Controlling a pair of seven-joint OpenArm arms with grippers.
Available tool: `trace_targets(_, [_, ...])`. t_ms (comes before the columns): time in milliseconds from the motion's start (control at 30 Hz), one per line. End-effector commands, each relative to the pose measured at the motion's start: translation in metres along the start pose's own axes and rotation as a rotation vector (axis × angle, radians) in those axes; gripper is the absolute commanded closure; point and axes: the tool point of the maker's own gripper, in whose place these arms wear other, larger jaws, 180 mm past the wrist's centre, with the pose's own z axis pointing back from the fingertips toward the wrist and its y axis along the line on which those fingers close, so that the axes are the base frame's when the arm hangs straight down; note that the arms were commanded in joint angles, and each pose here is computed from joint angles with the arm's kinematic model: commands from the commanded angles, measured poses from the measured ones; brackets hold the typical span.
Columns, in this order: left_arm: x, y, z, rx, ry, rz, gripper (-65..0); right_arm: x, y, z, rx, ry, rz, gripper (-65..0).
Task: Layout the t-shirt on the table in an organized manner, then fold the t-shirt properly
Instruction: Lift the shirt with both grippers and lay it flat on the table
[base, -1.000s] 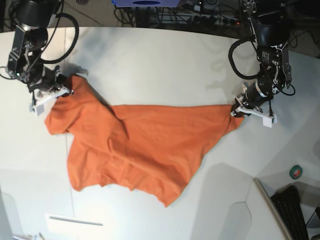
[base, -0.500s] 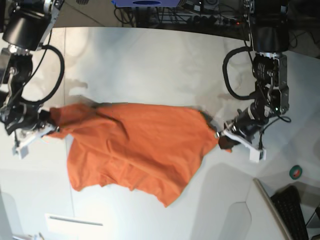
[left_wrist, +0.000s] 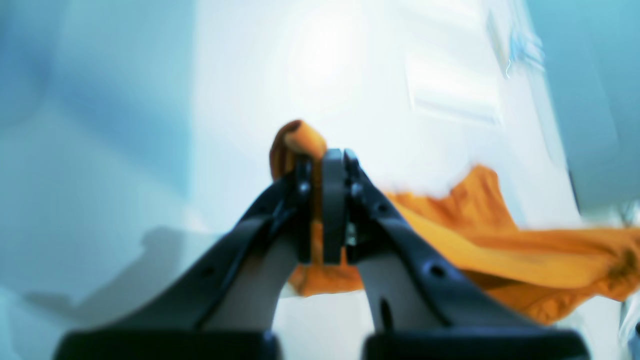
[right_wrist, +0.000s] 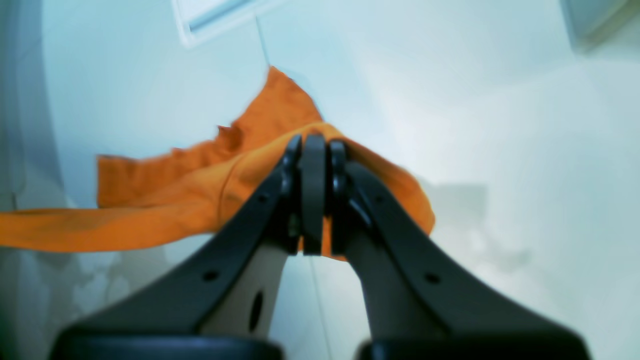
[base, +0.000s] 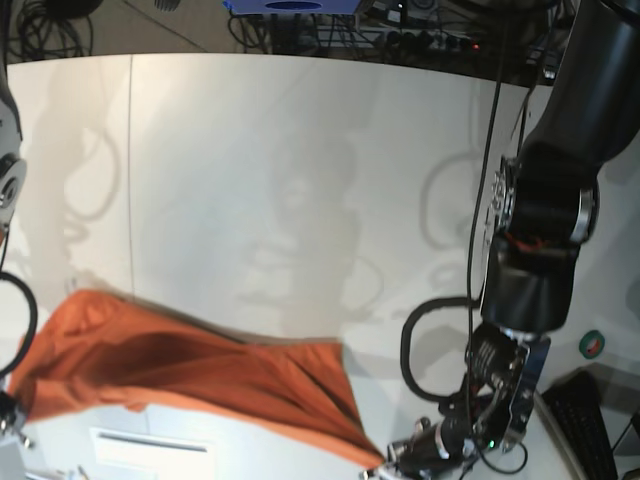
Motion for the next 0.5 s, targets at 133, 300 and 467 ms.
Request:
trace_targets(133, [0.148, -0.071, 0.008, -0.099, -0.268, -0.051, 0.0, 0.132, 0.039, 0.059, 0.046, -0.284, 0.083, 0.0])
trace_targets(300, [0.217, -0.103, 0.033, -0.141, -0.378, -0.081, 0.0, 0.188, 0.047, 0.104, 0.059, -0.393, 0.082, 0.0])
trace_targets(467, [0.197, -0.081, 0.037, -0.126, -0.384, -0.097, 0.0, 0.163, 0.043, 0.107, 0.037, -0.32, 0.133, 0.0])
